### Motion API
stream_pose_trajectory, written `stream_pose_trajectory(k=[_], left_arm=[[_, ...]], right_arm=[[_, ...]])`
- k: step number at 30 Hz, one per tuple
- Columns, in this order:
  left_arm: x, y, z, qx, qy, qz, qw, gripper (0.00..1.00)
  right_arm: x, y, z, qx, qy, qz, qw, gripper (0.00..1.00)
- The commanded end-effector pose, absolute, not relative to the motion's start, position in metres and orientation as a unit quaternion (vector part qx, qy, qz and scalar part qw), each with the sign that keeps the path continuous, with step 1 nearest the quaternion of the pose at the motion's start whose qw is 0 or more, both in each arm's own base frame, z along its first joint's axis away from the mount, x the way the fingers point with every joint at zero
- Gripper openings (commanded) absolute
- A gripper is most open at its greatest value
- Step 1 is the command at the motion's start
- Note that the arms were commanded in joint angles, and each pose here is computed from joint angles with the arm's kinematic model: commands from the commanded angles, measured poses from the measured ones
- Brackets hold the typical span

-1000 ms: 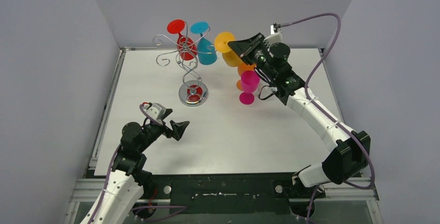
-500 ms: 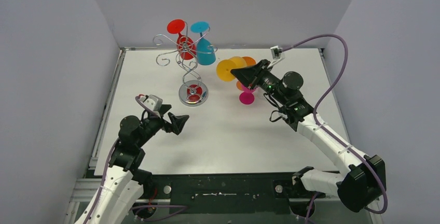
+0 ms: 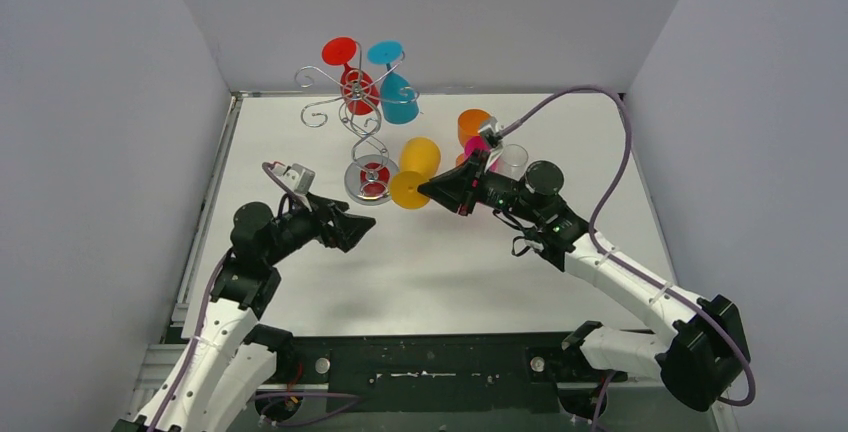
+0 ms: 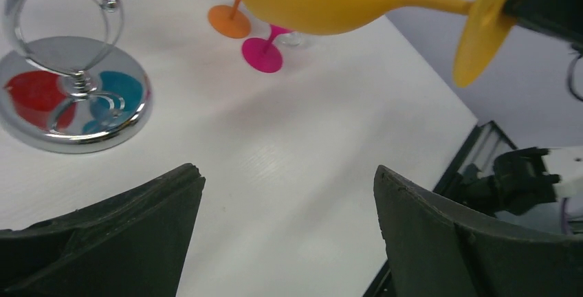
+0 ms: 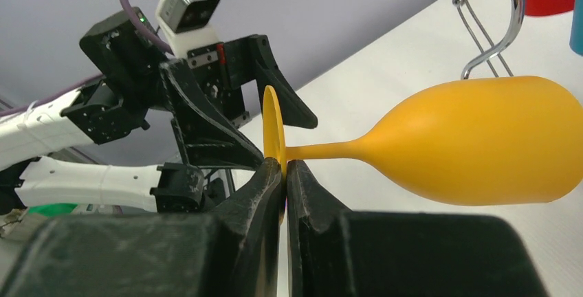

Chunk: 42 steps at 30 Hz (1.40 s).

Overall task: Take the wine glass off the wine glass rack
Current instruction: Place the wine glass at the center of the board.

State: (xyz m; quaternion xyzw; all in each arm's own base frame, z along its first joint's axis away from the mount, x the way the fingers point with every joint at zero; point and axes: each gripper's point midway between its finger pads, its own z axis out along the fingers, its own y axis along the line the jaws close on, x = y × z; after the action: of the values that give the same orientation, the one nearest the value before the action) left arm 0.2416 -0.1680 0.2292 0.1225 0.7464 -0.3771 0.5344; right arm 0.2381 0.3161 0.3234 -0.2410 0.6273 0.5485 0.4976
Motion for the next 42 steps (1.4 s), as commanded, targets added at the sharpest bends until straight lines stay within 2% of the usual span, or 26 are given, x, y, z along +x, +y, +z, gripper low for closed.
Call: stream_pose_trajectory(k=[1, 7, 10, 14, 20, 33, 35, 39, 42], left_arm=[[0.211, -0.193, 0.275, 0.136, 0.670, -0.507, 0.526, 0.90], [0.191, -0.200, 0.293, 0.143, 0.614, -0.570, 0.527, 0.78], [0.191, -0.205, 0.292, 0.138, 0.614, -0.590, 0.506, 0.68], [0.191, -0.210, 0.285, 0.140, 0.621, -0.604, 0.479, 0.62], [0.191, -0.209, 0.282, 0.131, 0.622, -0.604, 0.482, 0.51], [0.179, -0.241, 0.274, 0.166, 0.635, -0.617, 0.434, 0.49], [0.181, -0.246, 0.271, 0.169, 0.644, -0.605, 0.437, 0.43], [0.188, -0.248, 0.264, 0.158, 0.661, -0.585, 0.443, 0.21], [0.187, -0.249, 0.266, 0.160, 0.657, -0.587, 0.445, 0.06]], right_arm=[[0.223, 0.312, 0.328, -0.279, 0.589, 0.555, 0.517, 0.00], [0.210, 0.315, 0.309, -0.269, 0.586, 0.596, 0.479, 0.00], [0.203, 0.322, 0.303, -0.269, 0.581, 0.630, 0.439, 0.00], [0.192, 0.330, 0.293, -0.265, 0.570, 0.675, 0.385, 0.00], [0.189, 0.332, 0.295, -0.259, 0.558, 0.695, 0.372, 0.00], [0.194, 0.341, 0.277, -0.274, 0.602, 0.653, 0.368, 0.00], [0.191, 0.342, 0.279, -0.279, 0.599, 0.655, 0.368, 0.00], [0.190, 0.341, 0.279, -0.287, 0.597, 0.650, 0.373, 0.00], [0.190, 0.340, 0.276, -0.289, 0.602, 0.644, 0.374, 0.06]])
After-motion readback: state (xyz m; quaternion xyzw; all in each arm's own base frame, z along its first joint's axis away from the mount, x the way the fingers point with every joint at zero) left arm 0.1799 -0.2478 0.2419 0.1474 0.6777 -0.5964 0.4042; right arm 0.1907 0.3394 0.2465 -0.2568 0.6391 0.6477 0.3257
